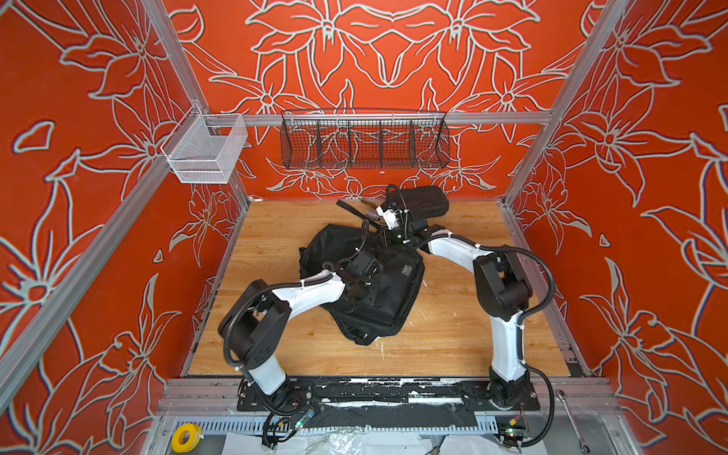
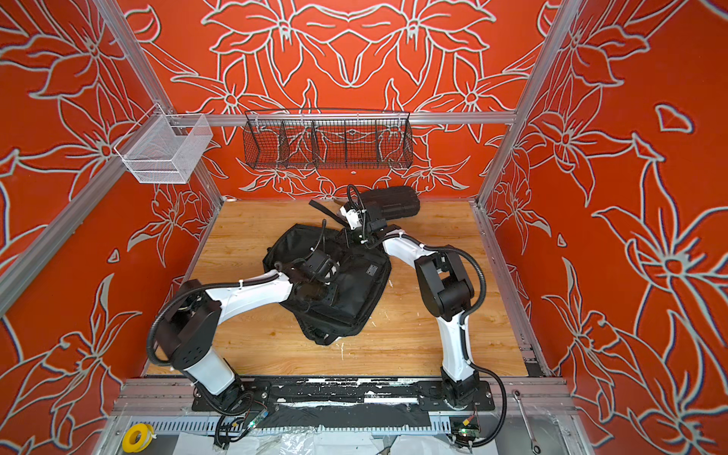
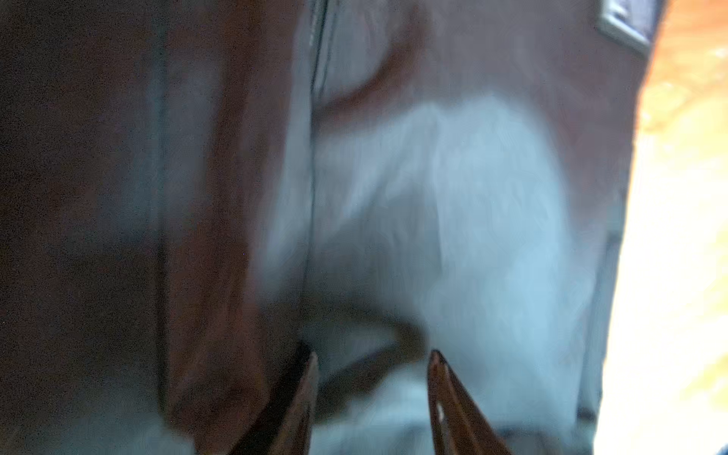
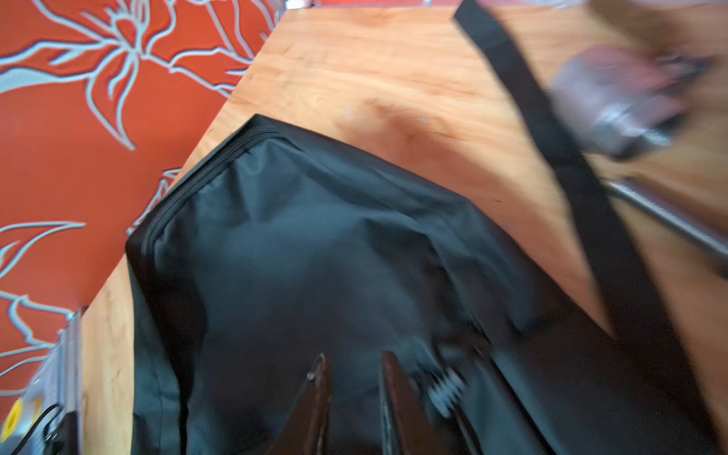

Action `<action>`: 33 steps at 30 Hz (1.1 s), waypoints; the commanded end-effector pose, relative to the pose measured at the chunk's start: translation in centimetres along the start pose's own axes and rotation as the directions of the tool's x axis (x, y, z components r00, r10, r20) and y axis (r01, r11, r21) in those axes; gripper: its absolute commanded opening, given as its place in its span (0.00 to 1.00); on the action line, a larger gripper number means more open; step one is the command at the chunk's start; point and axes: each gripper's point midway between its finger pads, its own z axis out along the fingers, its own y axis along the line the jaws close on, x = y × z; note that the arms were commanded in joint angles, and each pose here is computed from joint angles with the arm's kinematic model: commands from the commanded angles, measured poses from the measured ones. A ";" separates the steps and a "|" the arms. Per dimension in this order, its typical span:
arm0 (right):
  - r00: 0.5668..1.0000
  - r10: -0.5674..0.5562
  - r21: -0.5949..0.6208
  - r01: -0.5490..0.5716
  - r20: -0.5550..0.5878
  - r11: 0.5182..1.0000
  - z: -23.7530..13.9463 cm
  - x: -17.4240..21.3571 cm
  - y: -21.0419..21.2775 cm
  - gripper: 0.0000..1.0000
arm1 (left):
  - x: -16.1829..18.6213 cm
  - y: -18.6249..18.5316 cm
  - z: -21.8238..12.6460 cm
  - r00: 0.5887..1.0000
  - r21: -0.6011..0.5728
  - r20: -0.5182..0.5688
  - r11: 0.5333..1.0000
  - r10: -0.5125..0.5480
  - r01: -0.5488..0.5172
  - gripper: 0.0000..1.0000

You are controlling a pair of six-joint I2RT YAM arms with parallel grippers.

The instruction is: Pack the student bag

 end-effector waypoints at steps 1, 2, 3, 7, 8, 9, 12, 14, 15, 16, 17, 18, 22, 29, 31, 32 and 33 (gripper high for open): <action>0.994 0.036 -0.031 -0.040 -0.105 0.999 1.9 2.4 0.1 0.20 | -1.7 -0.4 -2.7 0.994 0.006 0.112 1.000 0.021 -0.022 0.48; 0.991 0.048 -0.021 -0.051 -0.127 0.998 2.1 3.1 -0.2 0.19 | -1.7 -0.2 -3.1 0.992 -0.004 0.121 1.000 0.019 -0.019 0.49; 0.987 0.068 0.000 -0.068 -0.145 0.998 2.1 3.8 -0.6 0.17 | -1.7 0.0 -3.6 0.991 -0.015 0.132 1.000 0.017 -0.015 0.49; 0.982 0.084 0.054 -0.076 -0.167 0.996 0.8 6.2 -1.4 0.14 | -1.5 1.5 -4.6 0.988 -0.046 0.153 0.998 -0.029 0.036 0.50; 0.980 0.091 0.068 -0.080 -0.174 0.995 0.5 6.9 -1.6 0.14 | -1.4 2.0 -4.6 0.987 -0.049 0.155 0.997 -0.046 0.054 0.50; 0.979 0.096 0.086 -0.082 -0.182 0.993 0.2 7.4 -2.0 0.13 | -1.4 2.5 -4.7 0.985 -0.047 0.159 0.996 -0.069 0.078 0.51; 0.969 0.127 0.163 -0.093 -0.214 0.982 -0.2 9.2 -3.6 0.14 | -1.3 3.4 -4.6 0.979 -0.030 0.160 0.991 -0.125 0.132 0.51; 0.968 0.144 0.197 -0.102 -0.207 0.975 -0.5 9.6 -4.4 0.14 | -1.3 3.7 -4.5 0.978 -0.021 0.155 0.989 -0.138 0.143 0.51; 0.970 0.142 0.195 -0.103 -0.196 0.975 -0.5 9.6 -4.6 0.16 | -1.4 3.8 -4.4 0.978 -0.023 0.153 0.989 -0.141 0.147 0.51; 0.973 0.136 0.195 -0.099 -0.185 0.976 -0.5 9.4 -4.5 0.17 | -1.4 3.7 -4.2 0.979 -0.022 0.150 0.989 -0.141 0.146 0.51; 0.977 0.125 0.190 -0.092 -0.174 0.977 -0.5 9.1 -4.5 0.18 | -1.6 3.6 -4.0 0.979 -0.017 0.147 0.989 -0.140 0.144 0.51; 0.981 0.114 0.186 -0.084 -0.158 0.979 -0.7 8.5 -4.3 0.19 | -1.7 3.5 -3.8 0.980 -0.018 0.140 0.989 -0.142 0.146 0.51; 0.999 0.039 0.151 -0.034 -0.029 0.988 -3.2 4.2 -2.4 0.24 | -2.6 3.5 -4.6 0.977 -0.026 0.169 0.990 -0.133 0.140 0.51; 0.983 -0.116 0.334 0.063 0.141 0.940 -11.9 -1.6 -2.7 0.36 | -5.5 6.6 -10.9 0.925 -0.071 0.357 0.984 -0.128 0.163 0.52; 0.972 -0.183 0.426 0.105 0.145 0.899 -14.4 -1.9 -3.2 0.40 | -6.0 8.2 -12.8 0.903 -0.103 0.410 0.978 -0.126 0.183 0.54; 0.966 -0.215 0.485 0.120 0.145 0.866 -15.8 -2.0 -3.8 0.42 | -6.1 9.2 -13.9 0.889 -0.127 0.441 0.972 -0.121 0.196 0.55; 0.958 -0.246 0.542 0.131 0.146 0.830 -17.4 -2.0 -4.1 0.47 | -6.2 10.5 -14.8 0.876 -0.162 0.468 0.963 -0.116 0.214 0.57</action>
